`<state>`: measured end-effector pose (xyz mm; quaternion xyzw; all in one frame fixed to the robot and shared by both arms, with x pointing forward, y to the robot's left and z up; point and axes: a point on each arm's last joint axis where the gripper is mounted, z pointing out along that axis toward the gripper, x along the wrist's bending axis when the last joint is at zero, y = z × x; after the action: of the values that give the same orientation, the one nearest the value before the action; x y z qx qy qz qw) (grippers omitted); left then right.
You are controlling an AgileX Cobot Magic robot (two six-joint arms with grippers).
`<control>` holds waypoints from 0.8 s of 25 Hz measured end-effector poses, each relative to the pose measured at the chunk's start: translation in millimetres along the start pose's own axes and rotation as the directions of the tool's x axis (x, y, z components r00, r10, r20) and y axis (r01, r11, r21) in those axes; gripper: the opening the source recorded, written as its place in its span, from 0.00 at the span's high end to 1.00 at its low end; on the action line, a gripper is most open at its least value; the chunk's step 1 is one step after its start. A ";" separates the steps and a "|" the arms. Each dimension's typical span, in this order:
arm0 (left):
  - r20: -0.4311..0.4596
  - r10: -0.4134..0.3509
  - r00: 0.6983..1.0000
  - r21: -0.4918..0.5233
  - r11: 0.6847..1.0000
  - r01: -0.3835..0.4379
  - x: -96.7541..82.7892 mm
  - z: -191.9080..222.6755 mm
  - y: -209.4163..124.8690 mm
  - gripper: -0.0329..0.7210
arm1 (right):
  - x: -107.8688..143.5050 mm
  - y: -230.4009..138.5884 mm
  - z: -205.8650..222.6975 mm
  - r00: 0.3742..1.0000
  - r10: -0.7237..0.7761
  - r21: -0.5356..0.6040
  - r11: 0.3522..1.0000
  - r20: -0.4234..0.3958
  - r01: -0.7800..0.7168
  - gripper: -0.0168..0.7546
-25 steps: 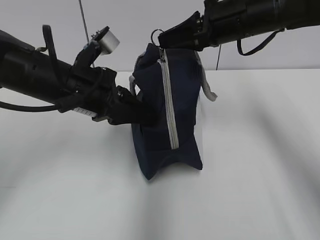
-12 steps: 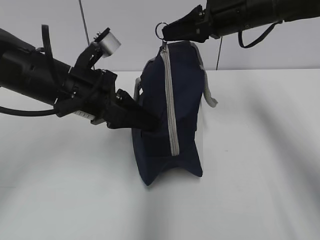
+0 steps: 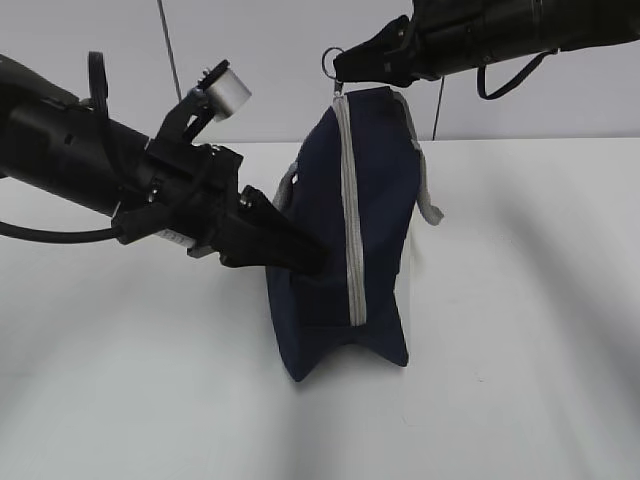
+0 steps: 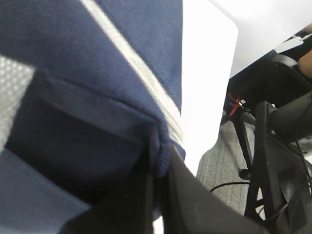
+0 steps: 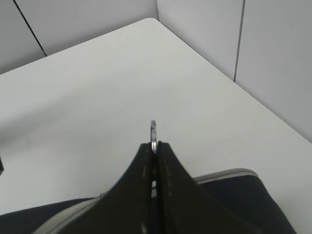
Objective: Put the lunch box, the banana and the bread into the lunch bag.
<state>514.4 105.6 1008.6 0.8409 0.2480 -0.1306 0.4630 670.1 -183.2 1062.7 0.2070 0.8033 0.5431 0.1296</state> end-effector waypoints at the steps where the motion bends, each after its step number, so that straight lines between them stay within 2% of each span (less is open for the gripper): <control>1: 0.006 0.001 1.000 0.007 1.000 -0.001 -2.4 2.3 0.0 0.95 | -1.5 -2.6 1.7 1.000 0.005 0.004 1.000 0.003 -0.005 1.00; 8: 0.010 0.009 1.000 0.034 0.999 -0.010 -12.5 14.0 0.5 0.95 | -7.4 -10.4 7.0 0.999 0.026 0.013 1.000 0.029 -0.026 1.00; 13: 0.005 -0.014 1.000 0.042 0.999 0.014 -12.7 14.7 -0.1 0.95 | -5.9 -11.5 8.2 0.999 0.036 0.008 0.999 0.005 -0.036 1.00; 15: -0.013 -0.048 0.999 0.053 0.997 0.049 -11.3 14.6 -1.2 0.95 | -3.3 -10.2 7.5 0.999 0.042 -0.003 0.999 -0.030 -0.042 1.00; 18: -0.075 -0.146 0.986 0.054 0.987 0.150 -4.0 11.9 -2.9 0.94 | 0.6 -6.3 5.6 0.995 0.042 -0.022 0.999 -0.085 -0.044 1.00; 20: -0.105 -0.204 0.973 0.040 0.977 0.209 3.2 6.2 -3.8 0.87 | 2.8 -6.1 3.9 0.992 0.041 -0.024 0.999 -0.120 -0.045 1.00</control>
<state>515.1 103.0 1001.2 0.8275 0.3536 -0.1416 0.4125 668.2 -180.6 1055.7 0.1896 0.7976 0.5680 0.0722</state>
